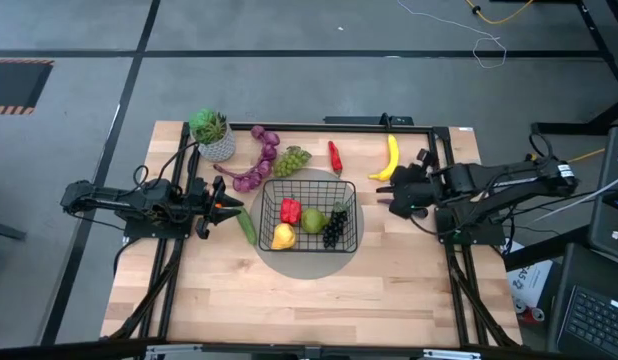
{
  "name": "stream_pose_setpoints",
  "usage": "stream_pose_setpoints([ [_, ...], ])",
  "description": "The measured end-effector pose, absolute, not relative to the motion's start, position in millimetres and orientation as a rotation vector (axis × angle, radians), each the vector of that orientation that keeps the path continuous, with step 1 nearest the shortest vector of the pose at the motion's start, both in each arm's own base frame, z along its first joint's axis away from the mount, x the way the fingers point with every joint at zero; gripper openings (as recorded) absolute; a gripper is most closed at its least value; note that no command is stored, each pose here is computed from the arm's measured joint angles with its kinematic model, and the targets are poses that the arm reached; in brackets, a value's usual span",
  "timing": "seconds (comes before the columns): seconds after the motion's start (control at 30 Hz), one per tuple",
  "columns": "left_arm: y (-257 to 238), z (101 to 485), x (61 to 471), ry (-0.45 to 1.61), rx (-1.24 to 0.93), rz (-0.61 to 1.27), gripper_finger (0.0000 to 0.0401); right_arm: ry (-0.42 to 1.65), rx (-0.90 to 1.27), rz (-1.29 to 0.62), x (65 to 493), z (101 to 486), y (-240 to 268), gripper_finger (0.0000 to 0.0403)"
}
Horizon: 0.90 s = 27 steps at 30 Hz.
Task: Build produce basket
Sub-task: Put the purple eggplant into the black wire basket
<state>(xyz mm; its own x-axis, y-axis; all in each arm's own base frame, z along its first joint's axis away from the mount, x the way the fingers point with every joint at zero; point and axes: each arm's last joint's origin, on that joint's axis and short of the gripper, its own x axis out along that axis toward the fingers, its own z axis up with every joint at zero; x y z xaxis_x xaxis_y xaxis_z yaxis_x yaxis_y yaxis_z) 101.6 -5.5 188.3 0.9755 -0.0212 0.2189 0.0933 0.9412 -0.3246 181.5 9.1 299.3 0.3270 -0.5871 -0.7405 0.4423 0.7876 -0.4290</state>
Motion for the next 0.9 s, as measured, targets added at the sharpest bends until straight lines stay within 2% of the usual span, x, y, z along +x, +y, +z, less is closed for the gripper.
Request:
stream_pose_setpoints([
  [0.13,-5.5,188.2,101.6,-0.215,-0.340,-0.059,0.0115,1.075,-0.219,-0.787,171.5,300.0,0.3,0.0127],
  [0.37,-5.5,188.1,101.6,-0.214,-0.340,-0.059,0.0115,1.098,-0.120,-0.896,156.6,303.7,-14.0,0.0127],
  [0.57,-5.5,188.1,101.6,-0.215,-0.340,-0.059,0.0115,1.118,-0.015,-0.878,154.6,303.8,-19.6,0.0127],
  [0.9,-5.5,188.1,101.6,-0.214,-0.339,-0.058,0.0115,1.206,0.298,-0.799,153.1,299.8,-39.2,0.0127],
])
